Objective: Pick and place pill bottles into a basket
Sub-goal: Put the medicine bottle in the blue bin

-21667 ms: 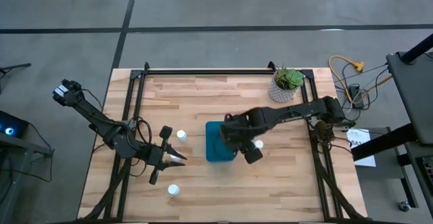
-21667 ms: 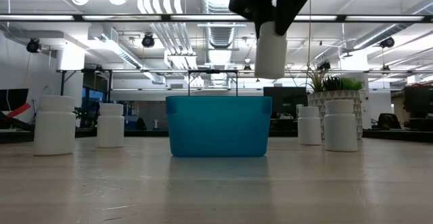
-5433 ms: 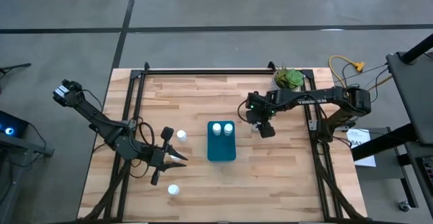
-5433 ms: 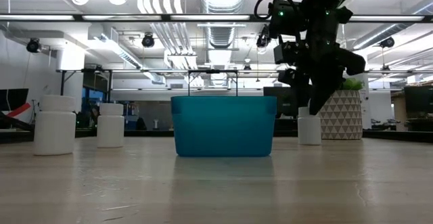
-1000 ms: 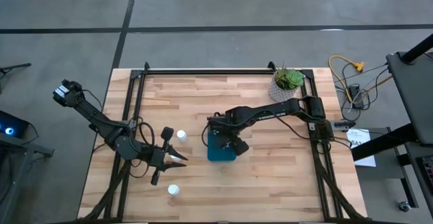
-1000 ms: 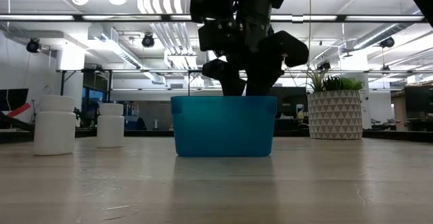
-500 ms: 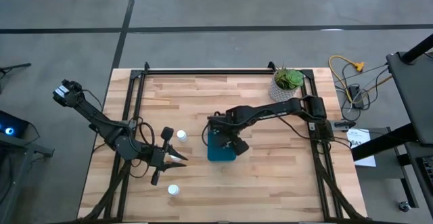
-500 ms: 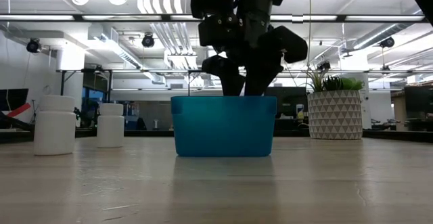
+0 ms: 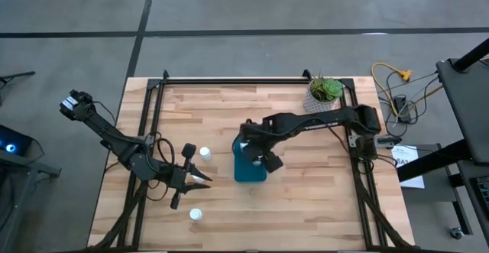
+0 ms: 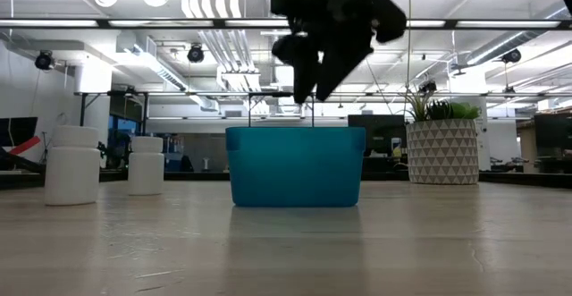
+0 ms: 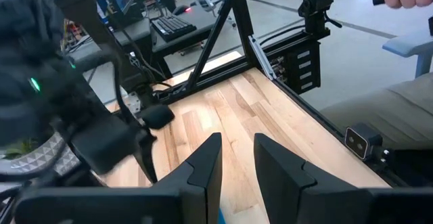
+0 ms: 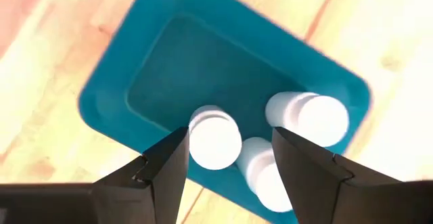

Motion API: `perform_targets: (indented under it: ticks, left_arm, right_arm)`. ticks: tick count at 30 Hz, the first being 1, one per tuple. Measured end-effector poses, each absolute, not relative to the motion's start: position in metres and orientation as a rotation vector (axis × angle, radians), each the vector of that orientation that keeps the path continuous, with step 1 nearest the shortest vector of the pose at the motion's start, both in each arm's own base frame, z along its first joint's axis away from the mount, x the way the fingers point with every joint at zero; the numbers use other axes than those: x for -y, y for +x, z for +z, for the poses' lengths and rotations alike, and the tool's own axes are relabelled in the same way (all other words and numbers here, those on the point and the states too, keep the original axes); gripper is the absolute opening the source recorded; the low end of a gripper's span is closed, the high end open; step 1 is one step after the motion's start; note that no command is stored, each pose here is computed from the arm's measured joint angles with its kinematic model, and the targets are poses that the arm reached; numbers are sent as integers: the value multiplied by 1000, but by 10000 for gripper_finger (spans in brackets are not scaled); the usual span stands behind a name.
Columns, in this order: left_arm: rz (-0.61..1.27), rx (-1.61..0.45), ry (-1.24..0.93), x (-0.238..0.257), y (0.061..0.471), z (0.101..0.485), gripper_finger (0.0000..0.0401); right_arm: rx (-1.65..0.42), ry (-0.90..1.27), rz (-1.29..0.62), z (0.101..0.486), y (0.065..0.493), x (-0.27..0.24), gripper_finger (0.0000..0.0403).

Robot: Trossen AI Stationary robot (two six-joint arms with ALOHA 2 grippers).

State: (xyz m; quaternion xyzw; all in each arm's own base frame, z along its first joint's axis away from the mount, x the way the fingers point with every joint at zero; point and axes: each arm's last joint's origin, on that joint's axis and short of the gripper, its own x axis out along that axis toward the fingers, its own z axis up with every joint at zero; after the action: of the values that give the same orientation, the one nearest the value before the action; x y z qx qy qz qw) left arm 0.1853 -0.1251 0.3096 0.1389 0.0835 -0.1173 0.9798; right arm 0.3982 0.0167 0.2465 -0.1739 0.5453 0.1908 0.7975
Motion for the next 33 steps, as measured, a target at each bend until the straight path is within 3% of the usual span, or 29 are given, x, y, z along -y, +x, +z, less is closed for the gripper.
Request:
perform_targets:
  ticks: [9, 17, 33]
  left_arm:
    - [-237, -169, 280, 125, 185, 310, 70]
    - [-212, -167, 281, 124, 185, 310, 70]
    - [-89, -163, 204, 113, 175, 318, 70]
  right_arm:
    - [-1062, -206, 273, 281, 388, -16, 205]
    - [-992, -91, 200, 279, 394, -18, 205]
    - [-859, -103, 253, 266, 387, -49, 194]
